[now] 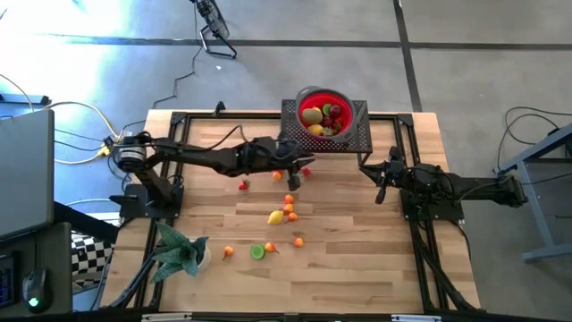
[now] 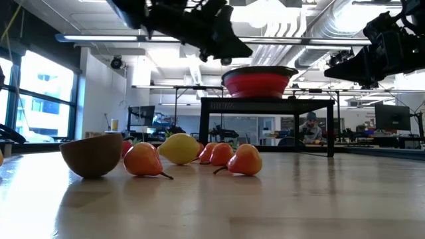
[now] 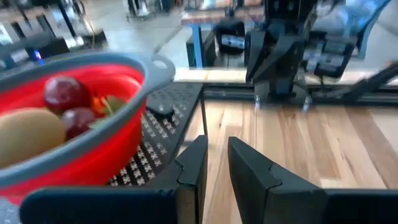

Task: Pick & Place Fruit
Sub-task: Put the strawberry into the strainer on the shelf

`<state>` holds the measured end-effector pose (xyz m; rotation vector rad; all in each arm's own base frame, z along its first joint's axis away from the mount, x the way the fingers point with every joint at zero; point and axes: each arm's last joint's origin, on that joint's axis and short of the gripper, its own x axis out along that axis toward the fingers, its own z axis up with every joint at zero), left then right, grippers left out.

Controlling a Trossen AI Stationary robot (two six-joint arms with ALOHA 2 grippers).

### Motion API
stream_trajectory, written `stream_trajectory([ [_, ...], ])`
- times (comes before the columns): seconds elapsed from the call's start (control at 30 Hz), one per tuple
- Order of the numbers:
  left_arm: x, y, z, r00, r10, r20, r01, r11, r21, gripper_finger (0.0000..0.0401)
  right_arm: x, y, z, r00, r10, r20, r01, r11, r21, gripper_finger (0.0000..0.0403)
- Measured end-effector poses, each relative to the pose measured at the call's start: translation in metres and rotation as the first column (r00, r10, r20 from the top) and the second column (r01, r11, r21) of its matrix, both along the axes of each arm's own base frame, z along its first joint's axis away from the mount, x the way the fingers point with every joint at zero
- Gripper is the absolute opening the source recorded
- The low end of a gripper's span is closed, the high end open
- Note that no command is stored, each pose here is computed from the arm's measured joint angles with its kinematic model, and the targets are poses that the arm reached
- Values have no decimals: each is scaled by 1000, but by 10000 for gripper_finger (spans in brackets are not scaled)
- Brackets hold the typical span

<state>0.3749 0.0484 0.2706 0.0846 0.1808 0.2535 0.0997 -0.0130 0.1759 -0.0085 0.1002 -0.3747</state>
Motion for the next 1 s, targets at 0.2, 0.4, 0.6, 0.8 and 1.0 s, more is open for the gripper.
stream_trajectory([
  [0.2,-26,-3,-16,996,-3,87,1,1000,28,58,0,0,-1,1000,-1,-9,1,1000,-1,26],
  [0.4,-48,-6,-31,996,-4,87,1,999,32,58,0,0,-1,1000,-8,-9,8,1000,-2,26],
  [0.6,-65,-8,-34,995,-4,103,1,999,34,58,0,-1,-1,999,-31,-11,31,999,-4,26],
  [0.8,-79,-9,-38,988,-5,156,-1,999,41,58,0,-1,-1,999,-29,-14,29,1000,-4,26],
  [1.0,-88,-10,-46,977,-10,212,-5,998,70,58,0,-1,-1,1000,-23,-14,23,1000,-3,26],
])
